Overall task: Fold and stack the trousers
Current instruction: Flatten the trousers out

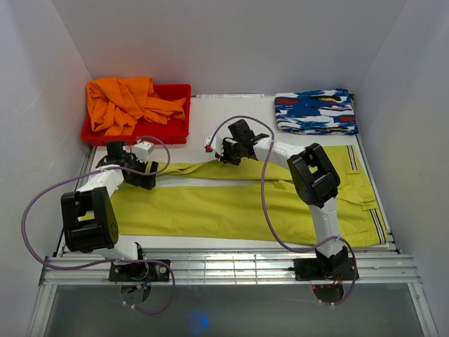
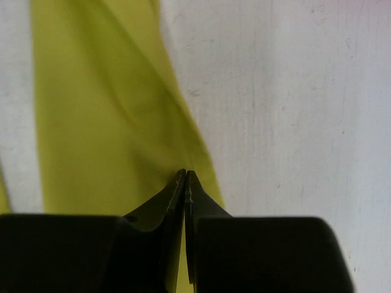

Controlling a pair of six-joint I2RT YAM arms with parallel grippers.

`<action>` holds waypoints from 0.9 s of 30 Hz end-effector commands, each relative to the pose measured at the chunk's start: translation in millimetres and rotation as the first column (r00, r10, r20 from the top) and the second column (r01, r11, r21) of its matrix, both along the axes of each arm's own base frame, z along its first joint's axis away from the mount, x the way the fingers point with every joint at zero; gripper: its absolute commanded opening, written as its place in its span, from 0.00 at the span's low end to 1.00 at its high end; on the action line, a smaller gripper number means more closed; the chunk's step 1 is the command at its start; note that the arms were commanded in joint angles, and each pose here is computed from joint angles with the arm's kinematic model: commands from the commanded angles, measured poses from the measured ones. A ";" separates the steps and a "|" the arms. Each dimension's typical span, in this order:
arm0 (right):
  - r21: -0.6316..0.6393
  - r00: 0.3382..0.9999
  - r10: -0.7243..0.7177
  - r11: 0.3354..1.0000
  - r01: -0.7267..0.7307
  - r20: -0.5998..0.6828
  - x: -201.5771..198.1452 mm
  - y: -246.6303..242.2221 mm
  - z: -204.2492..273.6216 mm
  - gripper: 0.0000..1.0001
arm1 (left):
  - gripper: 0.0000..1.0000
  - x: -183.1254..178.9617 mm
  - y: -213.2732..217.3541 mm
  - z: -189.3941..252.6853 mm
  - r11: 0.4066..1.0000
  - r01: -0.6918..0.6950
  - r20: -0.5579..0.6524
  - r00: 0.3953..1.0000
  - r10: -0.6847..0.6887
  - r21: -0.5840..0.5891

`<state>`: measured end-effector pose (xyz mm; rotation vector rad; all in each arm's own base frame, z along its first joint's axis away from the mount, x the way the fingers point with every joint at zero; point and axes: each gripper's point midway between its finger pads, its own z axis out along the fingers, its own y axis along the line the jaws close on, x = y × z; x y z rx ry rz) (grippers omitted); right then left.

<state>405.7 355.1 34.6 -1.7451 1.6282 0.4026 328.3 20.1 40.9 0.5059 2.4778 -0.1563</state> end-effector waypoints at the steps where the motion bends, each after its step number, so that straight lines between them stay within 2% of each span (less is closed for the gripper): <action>1: 0.067 0.998 0.040 0.997 -0.043 0.039 -21.8 -4.7 66.1 0.08 | 0.98 20.4 16.6 22.8 0.996 -0.030 0.117 0.993 0.020 0.085; 4: 0.090 0.998 0.034 0.995 -0.039 0.059 -35.8 -15.2 96.5 0.08 | 0.96 30.7 28.9 22.8 0.989 -0.065 0.134 0.990 0.047 0.135; 8: 0.102 0.996 0.029 0.994 -0.038 0.088 -54.5 -30.9 122.3 0.08 | 0.88 52.7 38.3 30.0 0.983 -0.084 0.162 0.985 0.058 0.161; 15: 0.050 0.996 0.031 0.998 -0.035 0.079 -79.8 -56.6 118.7 0.08 | 0.67 77.9 41.4 39.8 0.987 -0.076 0.158 0.986 0.053 0.144; 16: 0.038 0.997 0.027 0.999 -0.029 0.067 -79.1 -57.4 112.2 0.08 | 0.60 78.3 40.9 36.0 0.988 -0.069 0.143 0.989 0.049 0.135; 17: 0.033 0.998 0.022 0.999 -0.024 0.063 -76.1 -56.1 111.4 0.12 | 0.56 78.7 38.0 36.2 0.992 -0.055 0.138 0.990 0.039 0.117; 18: 0.023 0.998 0.008 1.000 -0.009 0.054 -72.9 -56.1 108.4 0.27 | 0.52 75.7 35.9 33.2 0.993 -0.044 0.116 0.993 0.032 0.106; 19: 0.010 0.999 0.001 1.000 -0.002 0.036 -68.5 -53.6 98.3 0.58 | 0.46 76.4 33.6 33.2 0.995 -0.029 0.110 0.994 0.019 0.096; 21: 0.010 0.998 -0.024 1.000 0.023 0.053 -54.2 -47.8 99.1 0.85 | 0.40 70.4 26.3 30.3 0.997 0.011 0.087 0.996 -0.017 0.073; 22: 0.011 0.998 -0.033 0.999 0.032 0.060 -44.5 -42.4 90.2 0.94 | 0.38 65.6 24.2 26.1 0.998 0.020 0.073 0.997 -0.025 0.066; 24: 0.028 0.994 -0.043 0.999 0.041 0.096 -28.3 -32.4 92.4 0.95 | 0.36 58.9 21.6 25.0 0.997 0.034 0.067 0.997 -0.038 0.063; 25: 0.017 0.995 -0.042 0.999 0.041 0.087 -20.9 -28.9 77.9 0.93 | 0.36 55.0 21.3 23.6 0.997 0.036 0.060 0.997 -0.040 0.062; 27: 0.046 0.993 -0.021 0.999 0.016 0.117 -4.4 -14.0 85.4 0.90 | 0.36 43.1 17.4 21.7 0.998 0.043 0.043 0.998 -0.045 0.053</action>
